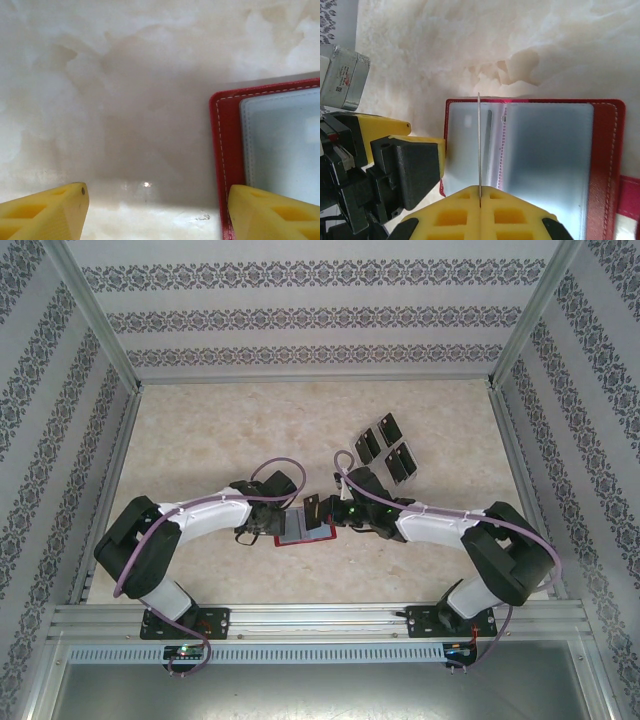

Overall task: Put the credit cards into the card holder
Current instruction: Insert the credit card into the card slot.

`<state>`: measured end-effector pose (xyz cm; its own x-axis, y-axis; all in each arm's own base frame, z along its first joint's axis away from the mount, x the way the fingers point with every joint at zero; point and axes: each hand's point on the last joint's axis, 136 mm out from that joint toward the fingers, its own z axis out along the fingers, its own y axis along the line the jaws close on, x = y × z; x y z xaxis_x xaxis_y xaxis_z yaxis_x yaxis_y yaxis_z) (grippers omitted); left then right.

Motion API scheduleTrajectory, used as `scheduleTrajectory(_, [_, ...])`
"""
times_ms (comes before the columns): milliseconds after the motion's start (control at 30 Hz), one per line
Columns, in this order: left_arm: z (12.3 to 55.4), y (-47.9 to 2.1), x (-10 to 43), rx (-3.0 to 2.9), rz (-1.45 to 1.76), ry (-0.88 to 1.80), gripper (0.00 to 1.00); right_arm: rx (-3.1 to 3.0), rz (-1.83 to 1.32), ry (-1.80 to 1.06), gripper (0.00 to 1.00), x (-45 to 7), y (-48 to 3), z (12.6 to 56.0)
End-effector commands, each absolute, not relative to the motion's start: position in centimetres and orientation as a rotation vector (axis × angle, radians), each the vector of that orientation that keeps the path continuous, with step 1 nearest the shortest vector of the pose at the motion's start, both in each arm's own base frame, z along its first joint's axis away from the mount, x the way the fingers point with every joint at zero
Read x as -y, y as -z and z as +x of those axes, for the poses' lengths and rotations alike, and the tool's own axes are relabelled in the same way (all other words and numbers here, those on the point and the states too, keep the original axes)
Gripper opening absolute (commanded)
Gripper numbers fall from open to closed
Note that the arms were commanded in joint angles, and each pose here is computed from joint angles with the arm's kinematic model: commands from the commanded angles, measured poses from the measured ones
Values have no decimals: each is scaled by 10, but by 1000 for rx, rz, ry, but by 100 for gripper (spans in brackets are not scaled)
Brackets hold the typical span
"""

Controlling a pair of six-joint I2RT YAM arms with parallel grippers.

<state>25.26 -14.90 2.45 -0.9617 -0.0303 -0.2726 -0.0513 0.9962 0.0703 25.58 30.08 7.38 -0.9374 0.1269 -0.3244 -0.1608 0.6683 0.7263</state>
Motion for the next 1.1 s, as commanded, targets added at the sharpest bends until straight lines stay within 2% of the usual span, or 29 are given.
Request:
scheduleTrajectory(0, [247, -22, 143, -2873, -19, -175, 74, -2505, -46, -1206, 0, -309, -74, 254])
scheduleTrajectory(433, [265, -65, 171, -2784, -20, 24, 75, -2509, -34, -1202, 0, -306, -70, 252])
scheduleTrajectory(733, [258, -33, 174, -2844, 4, -4, 75, -2522, -22, -1202, 0, -304, -64, 251])
scheduleTrajectory(1067, [241, -11, 151, -2901, 9, -152, 75, -2529, -41, -1240, 0, -308, -58, 250])
